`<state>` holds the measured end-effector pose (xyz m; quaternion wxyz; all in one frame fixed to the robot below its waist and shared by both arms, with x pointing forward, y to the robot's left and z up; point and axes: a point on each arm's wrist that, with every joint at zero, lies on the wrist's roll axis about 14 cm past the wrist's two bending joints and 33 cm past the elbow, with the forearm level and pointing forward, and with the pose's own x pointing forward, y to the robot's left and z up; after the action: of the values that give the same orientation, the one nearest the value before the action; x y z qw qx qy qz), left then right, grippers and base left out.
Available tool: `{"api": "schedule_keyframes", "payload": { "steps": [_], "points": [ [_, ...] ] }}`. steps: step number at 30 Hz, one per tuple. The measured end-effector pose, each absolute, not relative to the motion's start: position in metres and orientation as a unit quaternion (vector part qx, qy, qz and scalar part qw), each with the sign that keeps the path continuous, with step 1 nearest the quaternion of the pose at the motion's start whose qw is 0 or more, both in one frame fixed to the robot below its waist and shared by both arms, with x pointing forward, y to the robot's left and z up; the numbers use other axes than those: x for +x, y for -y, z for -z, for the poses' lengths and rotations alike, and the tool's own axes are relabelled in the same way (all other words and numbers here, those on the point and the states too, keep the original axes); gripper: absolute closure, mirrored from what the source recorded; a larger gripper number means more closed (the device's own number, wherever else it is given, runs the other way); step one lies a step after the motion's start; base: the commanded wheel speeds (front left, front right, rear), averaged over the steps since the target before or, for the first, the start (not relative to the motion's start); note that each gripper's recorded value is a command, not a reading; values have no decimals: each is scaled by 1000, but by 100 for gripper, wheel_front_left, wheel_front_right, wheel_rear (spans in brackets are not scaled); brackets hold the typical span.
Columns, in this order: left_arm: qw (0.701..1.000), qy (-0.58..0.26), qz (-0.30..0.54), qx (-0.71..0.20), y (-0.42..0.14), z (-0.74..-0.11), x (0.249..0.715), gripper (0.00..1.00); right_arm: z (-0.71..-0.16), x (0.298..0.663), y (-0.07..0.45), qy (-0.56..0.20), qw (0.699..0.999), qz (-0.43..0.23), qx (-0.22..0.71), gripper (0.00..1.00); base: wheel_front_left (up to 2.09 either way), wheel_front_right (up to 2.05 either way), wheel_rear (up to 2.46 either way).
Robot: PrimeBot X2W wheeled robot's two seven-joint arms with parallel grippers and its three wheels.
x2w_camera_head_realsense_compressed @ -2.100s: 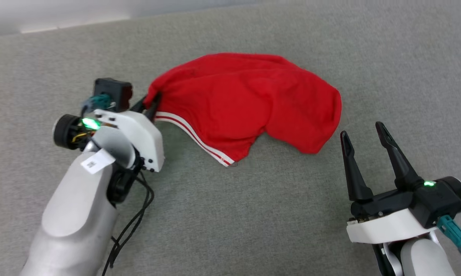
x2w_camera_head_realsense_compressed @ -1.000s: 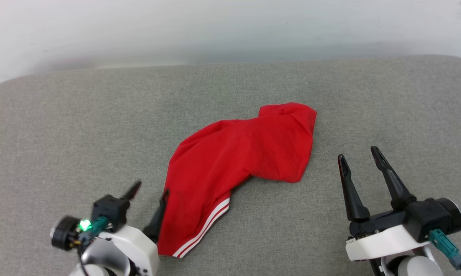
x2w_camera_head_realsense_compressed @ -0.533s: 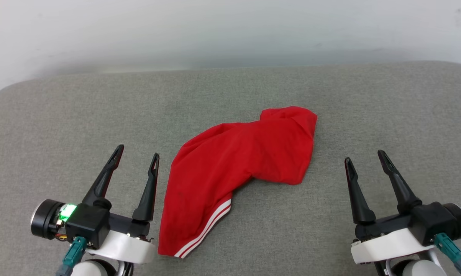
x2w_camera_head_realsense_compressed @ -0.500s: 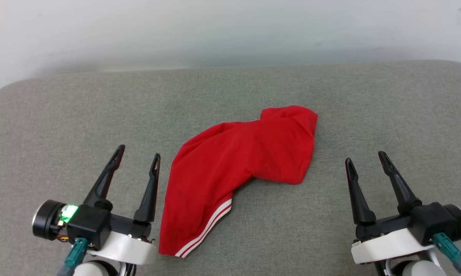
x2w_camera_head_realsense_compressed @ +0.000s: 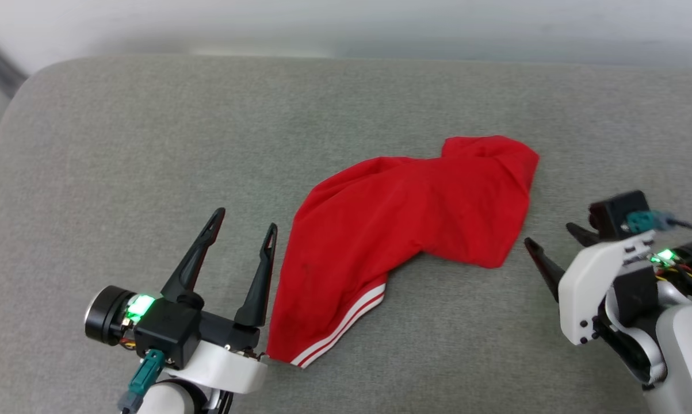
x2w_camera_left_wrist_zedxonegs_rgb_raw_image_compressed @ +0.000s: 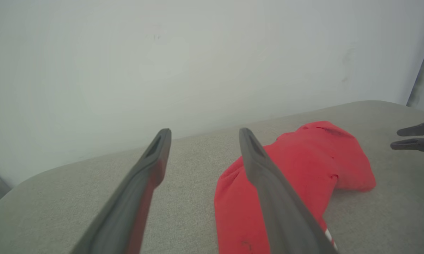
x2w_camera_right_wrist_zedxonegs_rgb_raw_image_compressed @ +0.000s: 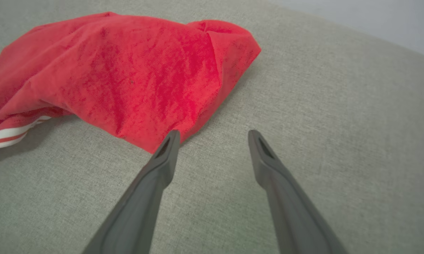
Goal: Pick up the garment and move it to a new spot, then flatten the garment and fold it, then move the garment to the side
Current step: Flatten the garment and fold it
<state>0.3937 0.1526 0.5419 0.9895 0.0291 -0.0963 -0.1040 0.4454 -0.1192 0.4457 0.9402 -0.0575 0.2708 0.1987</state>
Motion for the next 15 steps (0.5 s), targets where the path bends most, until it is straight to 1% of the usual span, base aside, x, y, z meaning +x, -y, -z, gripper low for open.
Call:
{"api": "schedule_keyframes", "payload": {
  "steps": [3, 4, 6, 10, 15],
  "points": [
    [991, 88, 95, 29, -158, -537, 395, 0, -431, 449, 101, -330, 915, -227, -51, 0, 0, 0, 0],
    [992, 85, 94, 27, -159, -535, 395, 0, -426, 451, 100, -343, 908, -233, -66, 0, 0, 0, 0],
    [992, 80, 89, 30, -162, -532, 395, 0, -418, 460, 103, -362, 900, -231, -79, 0, 0, 0, 0],
    [994, 71, 71, 31, -171, -527, 392, 0, -397, 465, 91, -395, 882, -245, -82, 0, 0, 0, 0],
    [996, 58, 55, 37, -182, -520, 388, 0, -381, 475, 82, -411, 873, -250, -83, 0, 0, 0, 0]
  ]
}}
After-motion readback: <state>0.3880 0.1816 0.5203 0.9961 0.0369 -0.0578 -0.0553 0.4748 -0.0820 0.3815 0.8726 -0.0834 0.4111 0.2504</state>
